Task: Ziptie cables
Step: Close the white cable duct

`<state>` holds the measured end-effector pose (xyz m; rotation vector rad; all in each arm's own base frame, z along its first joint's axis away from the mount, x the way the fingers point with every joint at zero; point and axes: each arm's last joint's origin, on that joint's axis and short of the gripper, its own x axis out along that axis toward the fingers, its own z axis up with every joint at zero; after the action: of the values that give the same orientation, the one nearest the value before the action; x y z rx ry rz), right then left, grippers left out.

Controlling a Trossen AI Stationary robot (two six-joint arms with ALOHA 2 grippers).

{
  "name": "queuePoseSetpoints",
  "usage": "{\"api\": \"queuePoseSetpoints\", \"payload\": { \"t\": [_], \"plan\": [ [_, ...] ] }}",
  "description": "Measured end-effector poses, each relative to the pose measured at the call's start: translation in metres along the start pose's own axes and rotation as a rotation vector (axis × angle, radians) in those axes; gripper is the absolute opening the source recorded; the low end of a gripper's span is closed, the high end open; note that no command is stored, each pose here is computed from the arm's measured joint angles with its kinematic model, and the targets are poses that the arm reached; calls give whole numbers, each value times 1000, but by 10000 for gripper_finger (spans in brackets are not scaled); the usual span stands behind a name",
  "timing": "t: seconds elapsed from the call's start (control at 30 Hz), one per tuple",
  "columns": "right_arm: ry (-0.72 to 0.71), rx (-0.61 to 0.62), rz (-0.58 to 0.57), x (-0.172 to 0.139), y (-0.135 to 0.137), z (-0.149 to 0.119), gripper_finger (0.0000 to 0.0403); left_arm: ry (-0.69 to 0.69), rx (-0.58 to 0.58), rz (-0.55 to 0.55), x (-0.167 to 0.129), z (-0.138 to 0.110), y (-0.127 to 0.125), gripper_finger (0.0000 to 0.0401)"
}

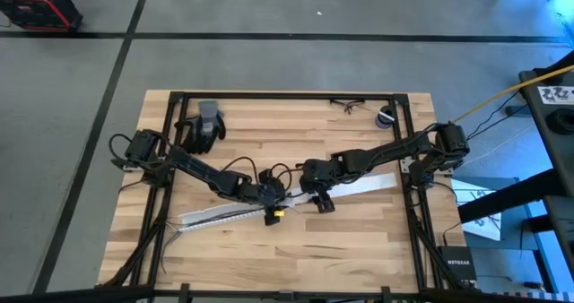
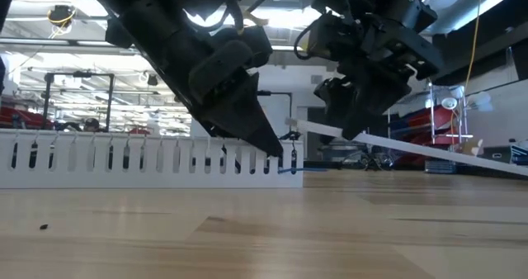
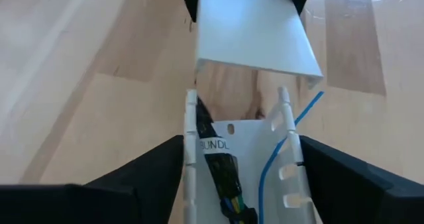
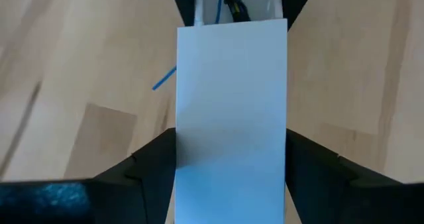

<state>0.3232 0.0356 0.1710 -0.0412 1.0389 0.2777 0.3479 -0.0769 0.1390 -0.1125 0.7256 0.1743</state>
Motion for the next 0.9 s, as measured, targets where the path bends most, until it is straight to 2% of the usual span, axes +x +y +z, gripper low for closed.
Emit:
{"api": "queuePoseSetpoints", "payload": {
  "t": [0.23, 0.33, 0.5, 0.9],
  "plan": [
    [-20, 47, 47, -1, -5, 1, 236, 0, 2, 0, 0, 0, 0, 239],
    [-56, 42, 58, 7, -6, 4, 236, 0, 8, 1, 0, 0, 0, 238],
    [32, 31, 56, 18, -8, 9, 236, 2, 12, -1, 0, 0, 0, 238],
    [90, 70, 59, 19, -26, 25, 236, 1, 39, -2, -1, -1, -2, 237]
  ]
}}
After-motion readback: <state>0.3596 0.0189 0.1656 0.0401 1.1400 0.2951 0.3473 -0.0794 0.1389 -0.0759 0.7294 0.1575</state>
